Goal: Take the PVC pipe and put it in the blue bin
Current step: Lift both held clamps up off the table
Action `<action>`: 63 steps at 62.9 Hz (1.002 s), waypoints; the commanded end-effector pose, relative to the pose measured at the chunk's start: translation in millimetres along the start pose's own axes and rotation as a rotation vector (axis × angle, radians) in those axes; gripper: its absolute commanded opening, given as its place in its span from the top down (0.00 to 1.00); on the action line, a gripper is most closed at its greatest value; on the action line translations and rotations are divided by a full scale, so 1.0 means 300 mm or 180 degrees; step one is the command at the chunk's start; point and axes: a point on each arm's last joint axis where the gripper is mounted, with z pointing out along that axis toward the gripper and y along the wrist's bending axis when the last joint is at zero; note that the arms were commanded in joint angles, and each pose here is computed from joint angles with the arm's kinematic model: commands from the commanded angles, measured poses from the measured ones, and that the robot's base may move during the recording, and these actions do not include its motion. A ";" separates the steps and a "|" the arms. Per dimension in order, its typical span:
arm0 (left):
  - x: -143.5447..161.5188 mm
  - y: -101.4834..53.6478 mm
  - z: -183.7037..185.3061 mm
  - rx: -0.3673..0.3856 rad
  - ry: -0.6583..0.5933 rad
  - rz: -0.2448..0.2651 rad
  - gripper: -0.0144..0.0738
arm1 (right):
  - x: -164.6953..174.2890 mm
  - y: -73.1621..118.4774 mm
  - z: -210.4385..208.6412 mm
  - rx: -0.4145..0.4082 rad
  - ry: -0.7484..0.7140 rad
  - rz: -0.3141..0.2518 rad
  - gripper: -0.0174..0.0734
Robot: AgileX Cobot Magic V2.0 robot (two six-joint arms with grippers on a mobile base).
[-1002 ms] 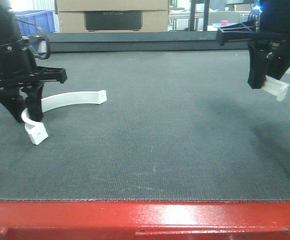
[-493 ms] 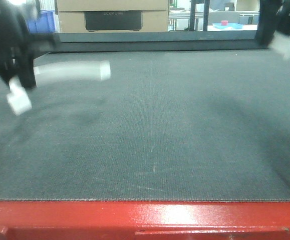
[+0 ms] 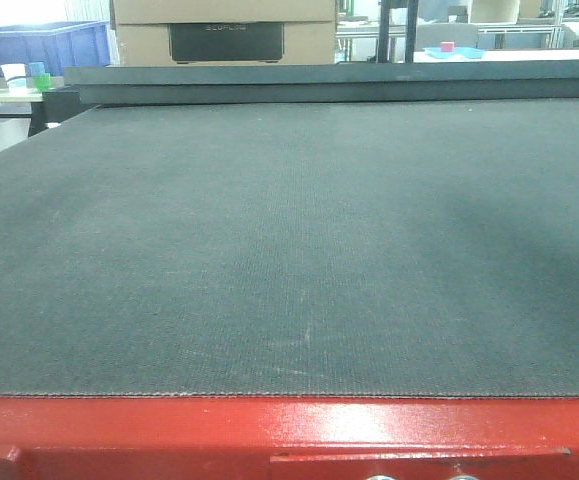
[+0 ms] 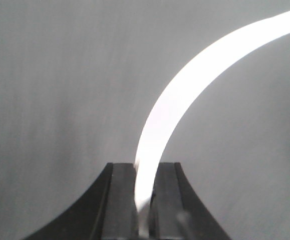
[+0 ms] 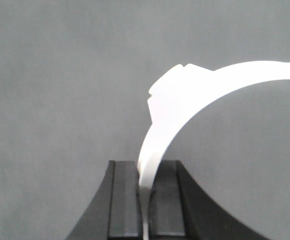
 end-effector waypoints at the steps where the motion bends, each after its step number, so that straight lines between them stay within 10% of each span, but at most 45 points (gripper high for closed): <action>1: 0.008 -0.031 -0.072 0.0163 -0.0441 0.0034 0.96 | -0.025 -0.004 -0.063 -0.0012 -0.0407 -0.0088 0.99; 36: 0.396 0.037 -0.185 0.0206 -0.1251 -0.0110 0.96 | 0.316 -0.052 -0.243 -0.0146 -0.1058 -0.0108 0.99; 63: 0.419 0.044 -0.347 0.0269 -0.2005 -0.0114 0.96 | 0.395 -0.074 -0.475 -0.0247 -0.1912 -0.0065 0.99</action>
